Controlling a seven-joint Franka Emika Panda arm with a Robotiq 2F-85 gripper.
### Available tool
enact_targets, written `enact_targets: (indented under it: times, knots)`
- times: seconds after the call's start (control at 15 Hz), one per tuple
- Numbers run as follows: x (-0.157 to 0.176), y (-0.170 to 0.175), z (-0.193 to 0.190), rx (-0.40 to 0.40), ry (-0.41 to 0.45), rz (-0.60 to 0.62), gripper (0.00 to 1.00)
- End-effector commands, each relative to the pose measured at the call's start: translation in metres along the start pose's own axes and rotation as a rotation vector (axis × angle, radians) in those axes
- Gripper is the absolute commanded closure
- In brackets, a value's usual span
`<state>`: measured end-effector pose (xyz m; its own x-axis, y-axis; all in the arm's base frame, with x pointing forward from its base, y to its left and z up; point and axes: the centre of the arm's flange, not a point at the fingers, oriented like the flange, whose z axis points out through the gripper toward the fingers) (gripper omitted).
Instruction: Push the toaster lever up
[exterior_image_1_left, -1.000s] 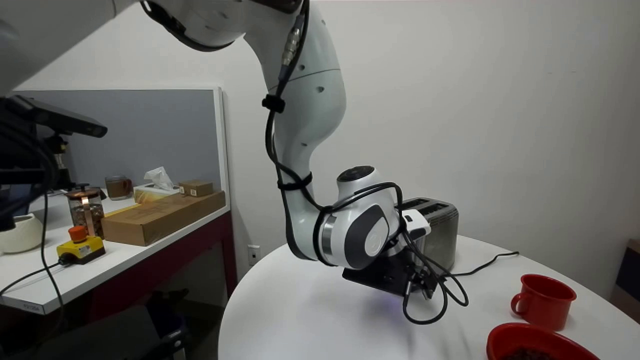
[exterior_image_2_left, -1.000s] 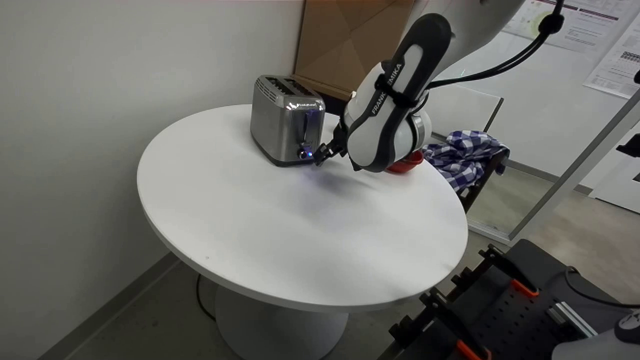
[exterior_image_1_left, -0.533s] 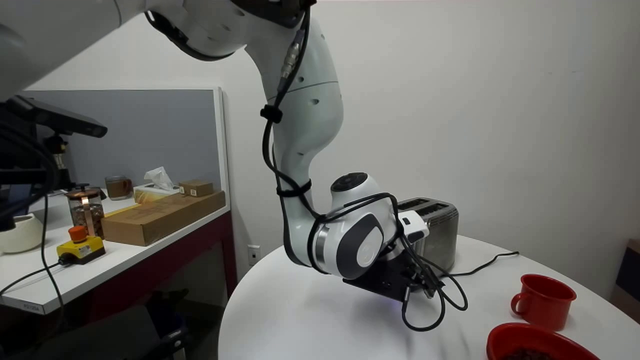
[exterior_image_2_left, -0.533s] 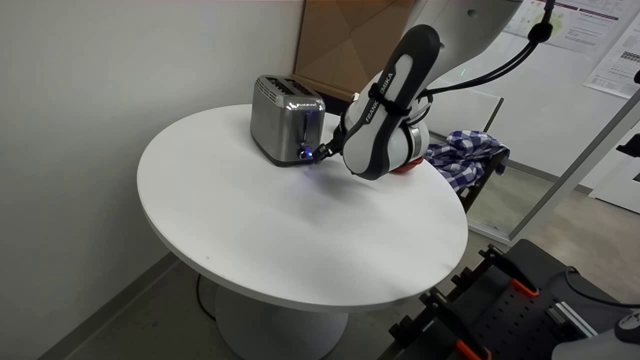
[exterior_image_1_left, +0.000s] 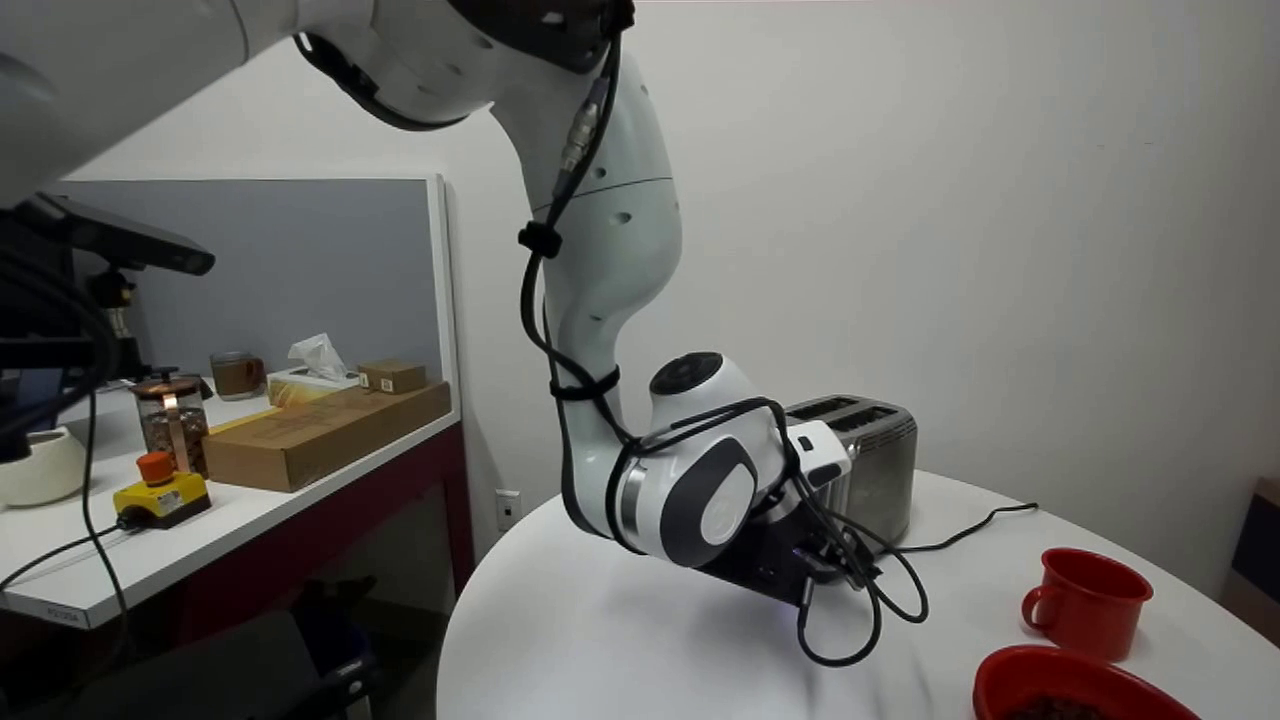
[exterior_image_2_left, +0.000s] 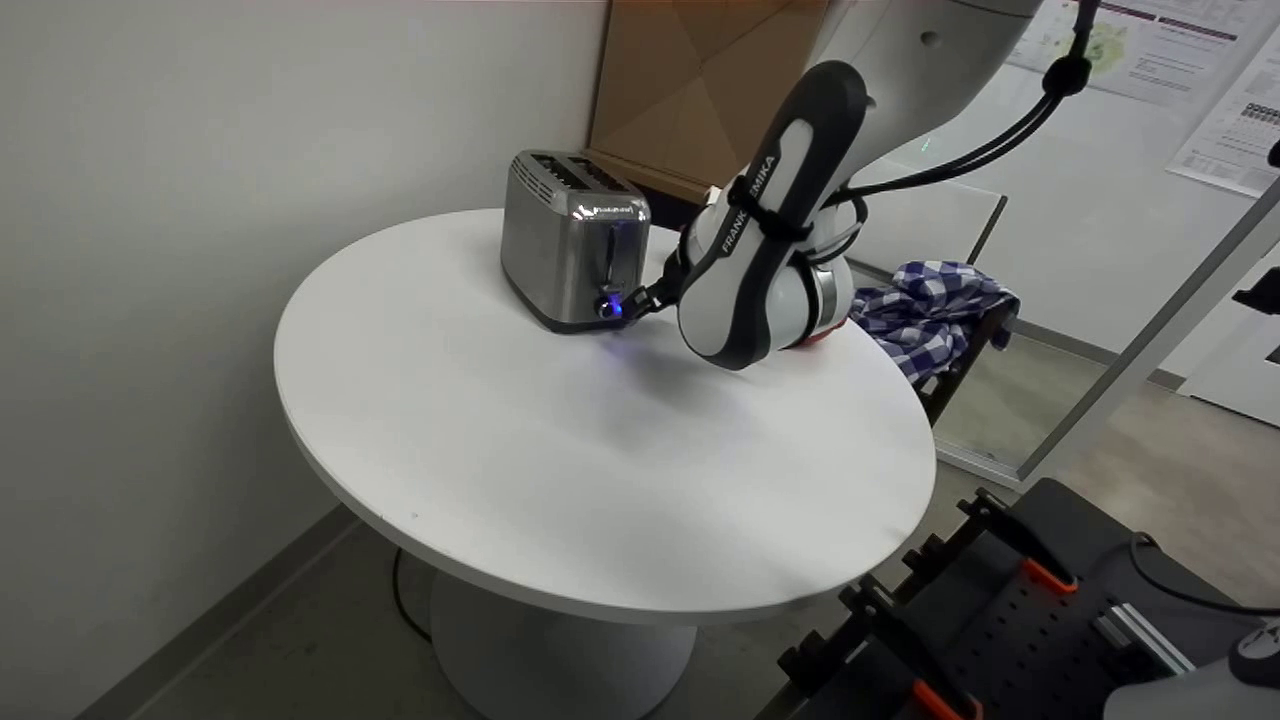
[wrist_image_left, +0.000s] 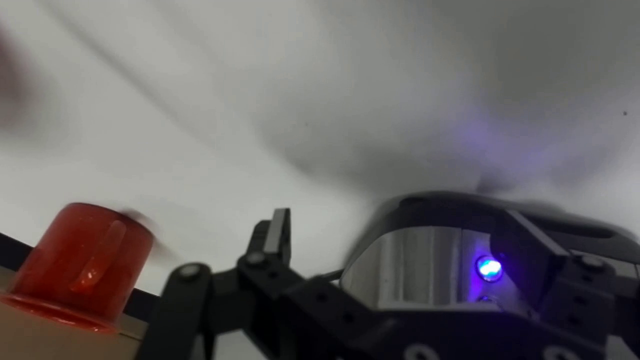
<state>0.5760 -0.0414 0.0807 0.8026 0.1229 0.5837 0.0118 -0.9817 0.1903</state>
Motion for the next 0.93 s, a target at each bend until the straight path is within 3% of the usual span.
enact_targets:
  times: [0.0, 0.6, 0.87]
  knots:
    - [0.002, -0.005, 0.007, -0.015, 0.046, 0.005, 0.0]
    - [0.003, -0.007, 0.018, -0.049, 0.088, 0.036, 0.0]
    - [0.003, -0.011, 0.011, 0.028, -0.028, 0.036, 0.0]
